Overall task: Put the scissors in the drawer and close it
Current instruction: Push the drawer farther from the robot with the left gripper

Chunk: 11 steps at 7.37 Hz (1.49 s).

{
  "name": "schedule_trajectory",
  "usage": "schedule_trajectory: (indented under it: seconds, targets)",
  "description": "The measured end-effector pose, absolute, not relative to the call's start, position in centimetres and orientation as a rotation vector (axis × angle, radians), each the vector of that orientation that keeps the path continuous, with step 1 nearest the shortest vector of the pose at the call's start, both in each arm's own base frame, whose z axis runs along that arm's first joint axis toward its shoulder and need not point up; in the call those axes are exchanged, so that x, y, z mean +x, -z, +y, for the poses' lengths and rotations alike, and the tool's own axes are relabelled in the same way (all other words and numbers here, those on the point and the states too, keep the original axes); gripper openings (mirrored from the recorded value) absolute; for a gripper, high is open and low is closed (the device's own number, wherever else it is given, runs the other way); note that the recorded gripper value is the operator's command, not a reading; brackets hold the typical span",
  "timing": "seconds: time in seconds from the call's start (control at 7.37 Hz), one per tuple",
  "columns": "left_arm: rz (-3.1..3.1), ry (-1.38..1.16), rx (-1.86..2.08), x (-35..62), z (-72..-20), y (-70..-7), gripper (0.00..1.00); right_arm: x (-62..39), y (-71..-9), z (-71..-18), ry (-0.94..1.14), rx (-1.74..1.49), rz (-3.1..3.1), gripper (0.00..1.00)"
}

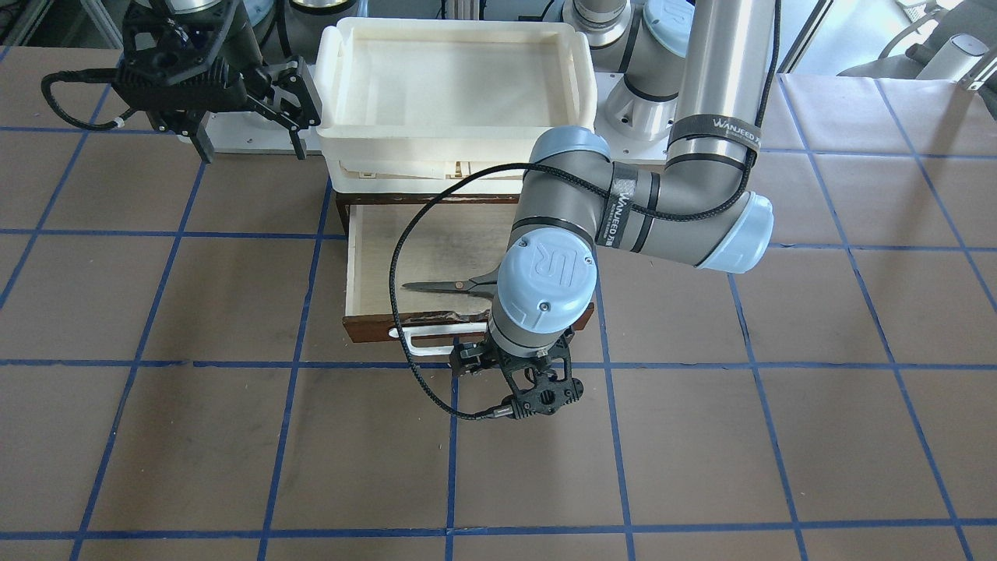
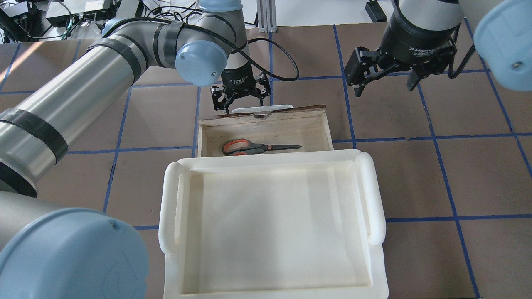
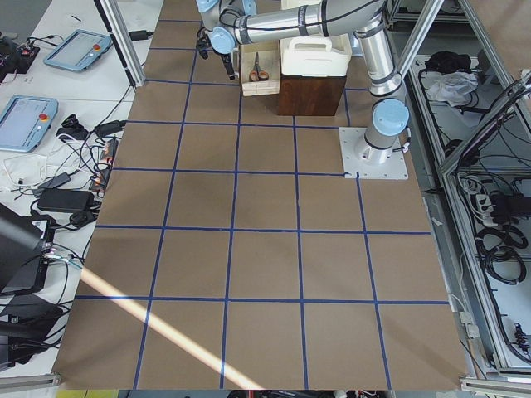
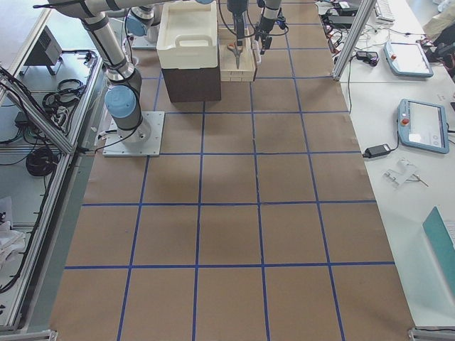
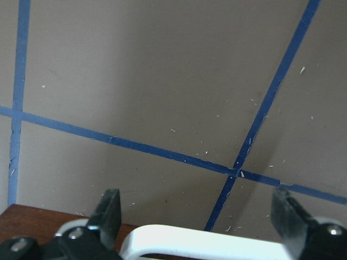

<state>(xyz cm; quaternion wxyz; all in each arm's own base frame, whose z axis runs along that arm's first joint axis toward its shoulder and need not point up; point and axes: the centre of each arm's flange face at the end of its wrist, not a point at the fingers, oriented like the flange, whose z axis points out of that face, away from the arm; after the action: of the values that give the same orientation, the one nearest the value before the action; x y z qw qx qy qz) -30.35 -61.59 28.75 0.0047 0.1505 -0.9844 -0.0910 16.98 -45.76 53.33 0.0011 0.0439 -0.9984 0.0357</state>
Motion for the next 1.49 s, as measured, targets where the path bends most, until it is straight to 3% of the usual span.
schedule_trajectory:
  seconds: [1.49]
  targets:
    - [-3.076, 0.463, 0.467, -30.8, -58.6, -30.8, 1.0, 17.0, -53.3, -45.8, -0.112, 0.139, -3.135, 1.0]
